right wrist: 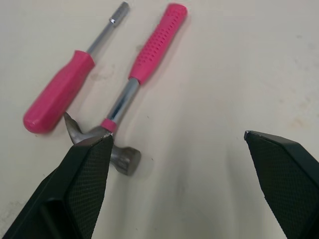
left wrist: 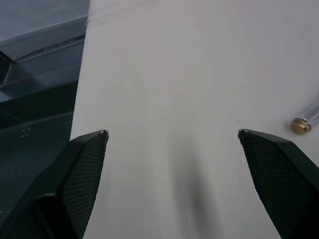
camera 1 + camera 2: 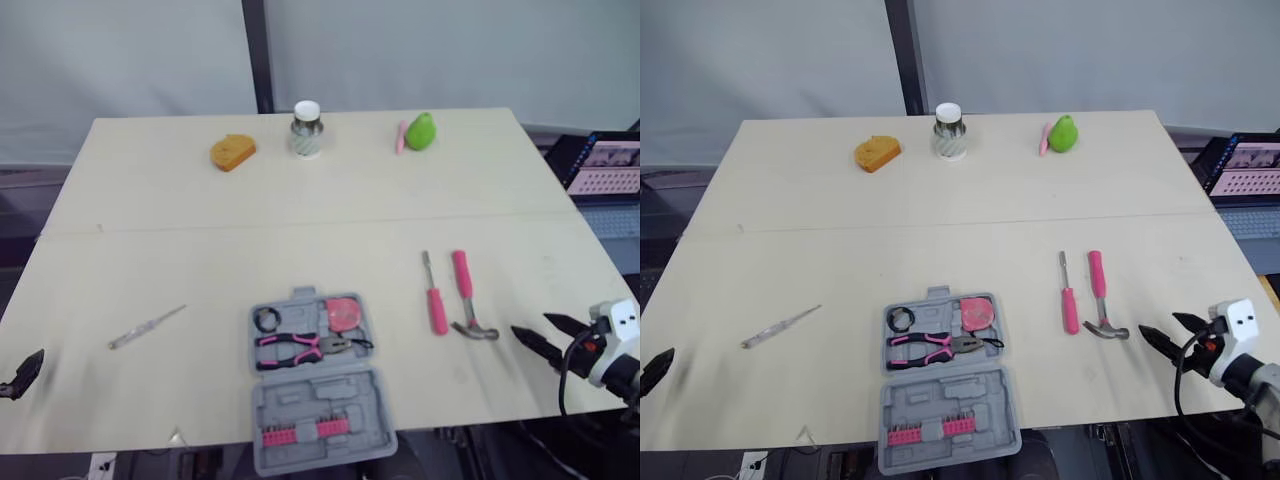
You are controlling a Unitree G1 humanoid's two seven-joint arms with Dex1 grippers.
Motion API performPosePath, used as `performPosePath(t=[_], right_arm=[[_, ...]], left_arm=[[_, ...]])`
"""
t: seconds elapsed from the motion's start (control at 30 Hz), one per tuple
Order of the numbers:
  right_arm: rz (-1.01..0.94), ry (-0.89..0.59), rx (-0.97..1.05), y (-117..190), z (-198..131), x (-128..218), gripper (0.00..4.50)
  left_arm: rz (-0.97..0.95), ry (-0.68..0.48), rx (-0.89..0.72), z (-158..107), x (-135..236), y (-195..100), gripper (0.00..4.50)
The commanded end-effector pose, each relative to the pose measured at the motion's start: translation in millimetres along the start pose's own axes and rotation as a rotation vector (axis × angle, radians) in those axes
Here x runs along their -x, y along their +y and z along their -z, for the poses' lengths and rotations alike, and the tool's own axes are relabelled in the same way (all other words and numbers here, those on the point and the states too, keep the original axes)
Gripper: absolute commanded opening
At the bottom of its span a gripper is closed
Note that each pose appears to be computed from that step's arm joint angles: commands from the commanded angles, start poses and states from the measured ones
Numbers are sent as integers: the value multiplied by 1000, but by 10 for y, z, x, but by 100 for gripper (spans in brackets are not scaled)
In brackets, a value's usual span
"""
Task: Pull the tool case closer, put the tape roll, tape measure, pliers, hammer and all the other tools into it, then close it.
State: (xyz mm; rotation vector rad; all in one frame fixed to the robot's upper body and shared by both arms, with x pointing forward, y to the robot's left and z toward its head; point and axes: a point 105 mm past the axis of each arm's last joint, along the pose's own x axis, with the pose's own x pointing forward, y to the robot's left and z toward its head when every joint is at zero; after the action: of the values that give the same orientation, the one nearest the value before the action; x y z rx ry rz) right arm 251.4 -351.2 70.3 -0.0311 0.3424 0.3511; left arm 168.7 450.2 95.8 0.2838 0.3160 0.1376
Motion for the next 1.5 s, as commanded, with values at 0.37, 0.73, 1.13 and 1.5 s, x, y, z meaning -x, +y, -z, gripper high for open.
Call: performPosePath(t=[0.37, 0.73, 1.13, 1.5], right_arm=[[-165, -45, 87, 311, -348, -119, 445], [-737, 238, 400, 1694, -183, -437, 170], [-857, 317, 601, 2121, 43, -782, 5], [-847, 246, 567, 2287, -42, -952, 5]], left_arm=[[211, -41, -83, -236, -90, -540, 450], [934, 64, -158, -310, -23, -2197, 129], [1221, 158, -171, -163, 8, -2987, 0], [1107, 64, -106, -264, -292, -3080, 0]])
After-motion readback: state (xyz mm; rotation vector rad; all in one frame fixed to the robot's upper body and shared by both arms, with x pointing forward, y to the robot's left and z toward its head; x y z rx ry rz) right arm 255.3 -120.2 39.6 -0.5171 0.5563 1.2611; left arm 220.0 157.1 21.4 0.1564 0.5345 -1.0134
